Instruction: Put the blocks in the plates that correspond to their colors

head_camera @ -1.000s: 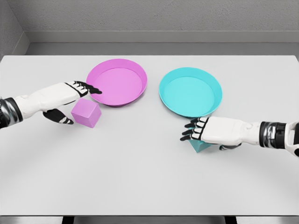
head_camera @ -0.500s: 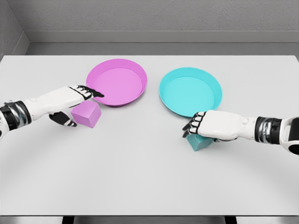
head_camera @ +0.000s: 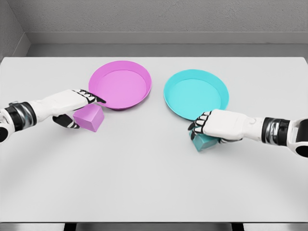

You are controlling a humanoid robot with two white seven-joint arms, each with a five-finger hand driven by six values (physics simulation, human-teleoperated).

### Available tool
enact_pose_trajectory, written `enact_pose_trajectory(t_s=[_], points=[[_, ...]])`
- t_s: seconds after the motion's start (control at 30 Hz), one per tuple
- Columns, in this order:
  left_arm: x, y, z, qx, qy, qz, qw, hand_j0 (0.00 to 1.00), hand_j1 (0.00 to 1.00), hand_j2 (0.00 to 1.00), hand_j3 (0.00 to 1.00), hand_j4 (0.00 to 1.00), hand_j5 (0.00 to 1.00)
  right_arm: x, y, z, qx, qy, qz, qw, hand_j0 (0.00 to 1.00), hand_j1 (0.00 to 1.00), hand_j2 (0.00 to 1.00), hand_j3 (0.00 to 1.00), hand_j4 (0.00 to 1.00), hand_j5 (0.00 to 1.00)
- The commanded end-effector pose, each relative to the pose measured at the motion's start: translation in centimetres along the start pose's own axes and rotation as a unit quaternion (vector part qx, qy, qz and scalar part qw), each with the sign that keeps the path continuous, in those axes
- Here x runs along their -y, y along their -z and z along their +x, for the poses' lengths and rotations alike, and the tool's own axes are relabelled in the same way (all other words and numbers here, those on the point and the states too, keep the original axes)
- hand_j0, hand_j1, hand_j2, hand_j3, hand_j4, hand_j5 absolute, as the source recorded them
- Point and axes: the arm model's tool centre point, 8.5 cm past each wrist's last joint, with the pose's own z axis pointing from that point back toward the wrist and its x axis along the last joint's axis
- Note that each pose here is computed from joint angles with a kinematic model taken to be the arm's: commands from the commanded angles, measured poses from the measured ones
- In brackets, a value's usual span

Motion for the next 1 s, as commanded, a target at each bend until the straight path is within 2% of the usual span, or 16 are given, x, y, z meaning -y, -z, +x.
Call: enact_pose_trajectory(t_s=[0.0,0.17,0.27,0.3,0.33,0.4,0.6,0.63,0.67,0.7,0.73,0.83,0.87,0.9,0.93,0.97], points=[[0.3,0.3,0.2,0.0,-0.003,-0.018,0.9998,0.91,0.91,0.91,0.91,0.91,0.91,0.4,-0.2,-0.2,0.004,0.019,-0.02,0.9996,0.65,0.65,0.65,0.65,0.65,0.65],[0.4,0.3,0.2,0.0,-0.003,-0.018,0.9998,0.91,0.91,0.91,0.91,0.91,0.91,0.6,0.5,0.2,0.012,0.026,-0.032,0.9991,0.65,0.65,0.65,0.65,0.65,0.65],[0.4,0.3,0.2,0.0,-0.002,-0.019,0.9998,0.89,0.89,0.89,0.89,0.89,0.89,1.5,-0.4,-0.4,0.017,0.051,-0.063,0.9965,0.65,0.65,0.65,0.65,0.65,0.65],[0.4,0.3,0.2,0.001,-0.002,-0.019,0.9998,0.85,0.85,0.85,0.85,0.85,0.85,1.7,-0.7,-0.7,0.013,0.054,-0.069,0.9961,0.65,0.65,0.65,0.65,0.65,0.65],[0.4,0.3,0.2,0.001,-0.002,-0.019,0.9998,0.81,0.81,0.81,0.81,0.81,0.81,1.8,-1.2,-1.3,0.01,0.072,-0.08,0.9942,0.65,0.65,0.65,0.65,0.65,0.65],[0.4,0.3,0.3,0.002,-0.002,-0.019,0.9998,0.79,0.79,0.79,0.79,0.79,0.79,2.5,-2.4,-2.1,0.007,0.089,-0.105,0.9905,0.65,0.65,0.65,0.65,0.65,0.65],[0.4,0.3,0.2,0.001,-0.002,-0.019,0.9998,0.79,0.79,0.79,0.79,0.79,0.79,3.1,-4.6,-5.9,-0.012,0.165,-0.17,0.9716,0.66,0.66,0.66,0.66,0.66,0.66],[0.4,0.3,0.2,0.001,-0.002,-0.019,0.9998,0.79,0.79,0.79,0.79,0.79,0.79,3.3,-5.0,-6.7,-0.019,0.171,-0.178,0.9689,0.66,0.66,0.66,0.66,0.66,0.66],[0.4,0.3,0.2,0.001,-0.001,-0.019,0.9998,0.77,0.77,0.77,0.77,0.77,0.77,3.8,-5.2,-7.2,-0.023,0.168,-0.182,0.9685,0.66,0.66,0.66,0.66,0.66,0.66],[0.4,0.3,0.2,0.001,-0.001,-0.019,0.9998,0.74,0.74,0.74,0.74,0.74,0.74,4.3,-5.3,-7.6,-0.026,0.166,-0.186,0.9681,0.66,0.66,0.66,0.66,0.66,0.66],[0.4,0.3,0.3,0.004,-0.001,-0.019,0.9998,0.68,0.68,0.68,0.68,0.68,0.68,4.7,-4.9,-8.3,-0.029,0.173,-0.197,0.9646,0.66,0.66,0.66,0.66,0.66,0.66],[0.6,0.3,0.4,0.005,0.0,-0.021,0.9998,0.61,0.61,0.61,0.61,0.61,0.61,5.5,-3.2,-10.9,-0.041,0.203,-0.226,0.9519,0.67,0.67,0.67,0.67,0.67,0.67],[0.6,0.3,0.4,0.005,0.0,-0.021,0.9998,0.6,0.6,0.6,0.6,0.6,0.6,5.6,-2.9,-11.2,-0.042,0.208,-0.228,0.9503,0.69,0.69,0.69,0.69,0.69,0.69],[0.6,0.3,0.4,0.006,0.0,-0.021,0.9998,0.6,0.6,0.6,0.6,0.6,0.6,5.0,-2.8,-11.6,-0.047,0.218,-0.227,0.948,0.81,0.81,0.81,0.81,0.81,0.81],[0.6,0.4,0.4,0.006,0.0,-0.022,0.9997,0.59,0.59,0.59,0.59,0.59,0.59,4.3,-3.0,-12.0,-0.055,0.228,-0.224,0.9462,1.0,1.0,1.0,1.0,1.0,1.0],[0.6,0.4,0.4,0.007,0.0,-0.021,0.9997,0.58,0.58,0.58,0.58,0.58,0.58,3.8,-3.2,-12.3,-0.061,0.233,-0.22,0.9453,1.0,1.0,1.0,1.0,1.0,1.0]])
